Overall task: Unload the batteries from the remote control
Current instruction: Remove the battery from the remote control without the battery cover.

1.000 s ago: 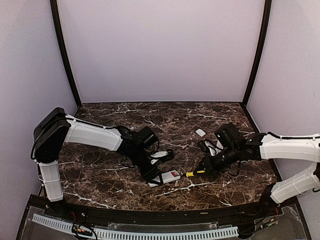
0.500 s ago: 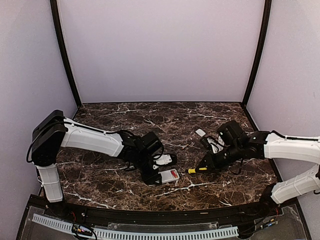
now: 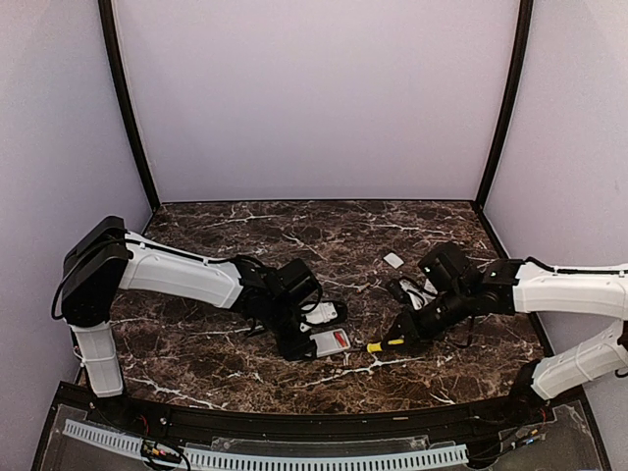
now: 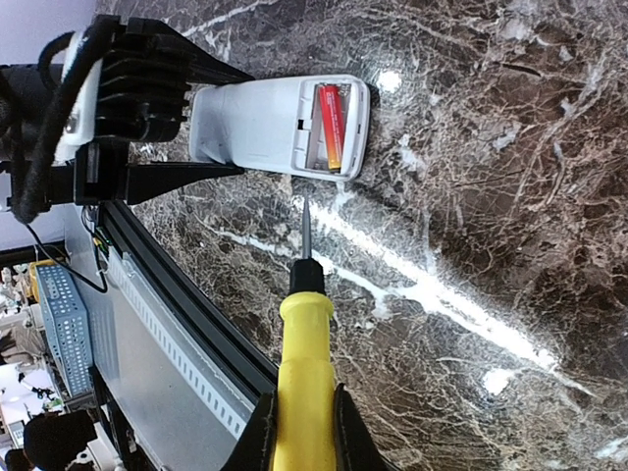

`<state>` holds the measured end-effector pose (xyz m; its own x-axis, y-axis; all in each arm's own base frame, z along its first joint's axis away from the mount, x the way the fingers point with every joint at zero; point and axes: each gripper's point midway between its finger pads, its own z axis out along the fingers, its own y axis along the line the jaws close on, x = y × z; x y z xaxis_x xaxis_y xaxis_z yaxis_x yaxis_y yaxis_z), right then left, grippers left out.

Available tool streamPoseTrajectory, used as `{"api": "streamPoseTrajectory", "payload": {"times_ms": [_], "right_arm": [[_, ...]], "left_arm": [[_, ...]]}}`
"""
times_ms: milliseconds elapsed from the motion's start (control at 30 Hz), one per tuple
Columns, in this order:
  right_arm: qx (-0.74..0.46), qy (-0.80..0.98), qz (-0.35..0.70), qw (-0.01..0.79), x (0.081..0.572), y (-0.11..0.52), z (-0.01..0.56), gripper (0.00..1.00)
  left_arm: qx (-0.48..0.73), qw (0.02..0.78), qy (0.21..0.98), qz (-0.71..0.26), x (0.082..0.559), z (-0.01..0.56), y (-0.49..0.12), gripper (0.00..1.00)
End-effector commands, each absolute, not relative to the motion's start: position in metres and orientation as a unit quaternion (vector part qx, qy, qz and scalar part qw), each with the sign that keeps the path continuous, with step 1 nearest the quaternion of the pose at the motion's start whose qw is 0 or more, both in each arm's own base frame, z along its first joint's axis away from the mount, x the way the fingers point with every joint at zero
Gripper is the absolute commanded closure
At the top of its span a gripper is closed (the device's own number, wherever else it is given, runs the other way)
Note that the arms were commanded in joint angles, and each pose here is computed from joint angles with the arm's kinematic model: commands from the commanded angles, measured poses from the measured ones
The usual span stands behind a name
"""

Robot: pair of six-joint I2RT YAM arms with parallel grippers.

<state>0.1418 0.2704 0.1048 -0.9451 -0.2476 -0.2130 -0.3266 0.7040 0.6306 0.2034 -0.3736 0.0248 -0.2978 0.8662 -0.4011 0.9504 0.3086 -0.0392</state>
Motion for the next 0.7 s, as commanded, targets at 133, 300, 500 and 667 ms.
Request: {"api": "streamPoseTrajectory", "payload": {"times_ms": [133, 300, 500, 667], "right_arm": [[-0.161, 0.921, 0.348, 0.073, 0.154, 0.291, 0.108, 1.0], [-0.166, 0.92, 0.348, 0.076, 0.153, 0.291, 0.114, 1.0], [-0.165, 0.92, 0.341, 0.102, 0.156, 0.284, 0.132, 1.0], [-0.174, 0.921, 0.334, 0.104, 0.158, 0.289, 0.129, 1.0]], "left_arm": [[0.57, 0.162, 0.795, -0.133, 0.202, 0.035, -0.37, 0.64], [0.57, 0.153, 0.797, -0.13, 0.202, 0.035, -0.369, 0.64], [0.567, 0.141, 0.799, -0.144, 0.196, 0.038, -0.371, 0.64], [0.567, 0.141, 0.798, -0.148, 0.196, 0.041, -0.374, 0.64]]}}
